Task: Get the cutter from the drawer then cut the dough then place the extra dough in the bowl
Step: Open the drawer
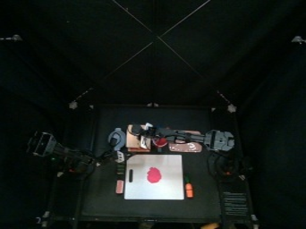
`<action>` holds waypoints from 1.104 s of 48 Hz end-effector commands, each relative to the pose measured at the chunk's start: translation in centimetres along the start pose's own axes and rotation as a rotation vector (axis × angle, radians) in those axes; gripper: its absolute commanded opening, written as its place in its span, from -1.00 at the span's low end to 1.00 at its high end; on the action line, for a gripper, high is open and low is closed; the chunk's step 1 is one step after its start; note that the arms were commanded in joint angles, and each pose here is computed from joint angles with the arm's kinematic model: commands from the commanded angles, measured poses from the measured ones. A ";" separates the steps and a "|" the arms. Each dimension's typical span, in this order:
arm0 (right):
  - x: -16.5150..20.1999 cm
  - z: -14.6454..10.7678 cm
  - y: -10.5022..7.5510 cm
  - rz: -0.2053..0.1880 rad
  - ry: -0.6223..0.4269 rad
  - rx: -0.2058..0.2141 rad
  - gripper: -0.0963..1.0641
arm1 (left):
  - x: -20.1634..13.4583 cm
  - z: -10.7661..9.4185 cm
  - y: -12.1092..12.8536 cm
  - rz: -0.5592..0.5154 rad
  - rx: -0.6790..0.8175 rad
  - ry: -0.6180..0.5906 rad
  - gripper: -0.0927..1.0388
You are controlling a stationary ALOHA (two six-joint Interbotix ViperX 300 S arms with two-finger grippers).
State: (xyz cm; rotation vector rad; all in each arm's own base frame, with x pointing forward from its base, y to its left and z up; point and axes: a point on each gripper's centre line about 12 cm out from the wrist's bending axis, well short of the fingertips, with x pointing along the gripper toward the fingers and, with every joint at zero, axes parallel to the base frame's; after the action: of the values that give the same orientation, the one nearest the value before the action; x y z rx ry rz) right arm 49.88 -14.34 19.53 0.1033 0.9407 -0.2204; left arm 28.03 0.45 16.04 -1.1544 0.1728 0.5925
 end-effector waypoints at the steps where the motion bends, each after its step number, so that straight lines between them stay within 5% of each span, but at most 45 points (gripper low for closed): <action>1: -0.2 -0.2 0.2 0.004 0.006 0.002 -0.75 | 0.6 -0.2 -0.5 -0.001 -0.064 -0.014 -0.84; 11: -0.1 -0.7 0.6 0.009 0.018 0.000 -0.75 | 0.6 -1.1 -0.3 0.011 -0.206 0.037 -0.65; 25: -0.1 -0.7 1.3 0.017 0.017 -0.011 -0.75 | 1.3 -2.1 0.3 0.040 -0.346 0.060 0.30; 34: -0.1 -0.7 1.4 0.017 0.017 -0.014 -0.75 | 2.3 -2.7 0.1 0.054 -0.389 0.054 0.72; 53: 0.1 -0.7 1.7 0.019 0.018 -0.019 -0.75 | 3.7 -1.8 2.2 0.107 -0.382 -0.053 0.49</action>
State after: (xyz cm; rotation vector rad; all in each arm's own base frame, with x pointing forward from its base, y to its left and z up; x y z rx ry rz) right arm 49.78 -13.09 19.08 0.0968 0.9519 -0.2012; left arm 30.03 0.15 11.98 -1.5118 0.1115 0.7530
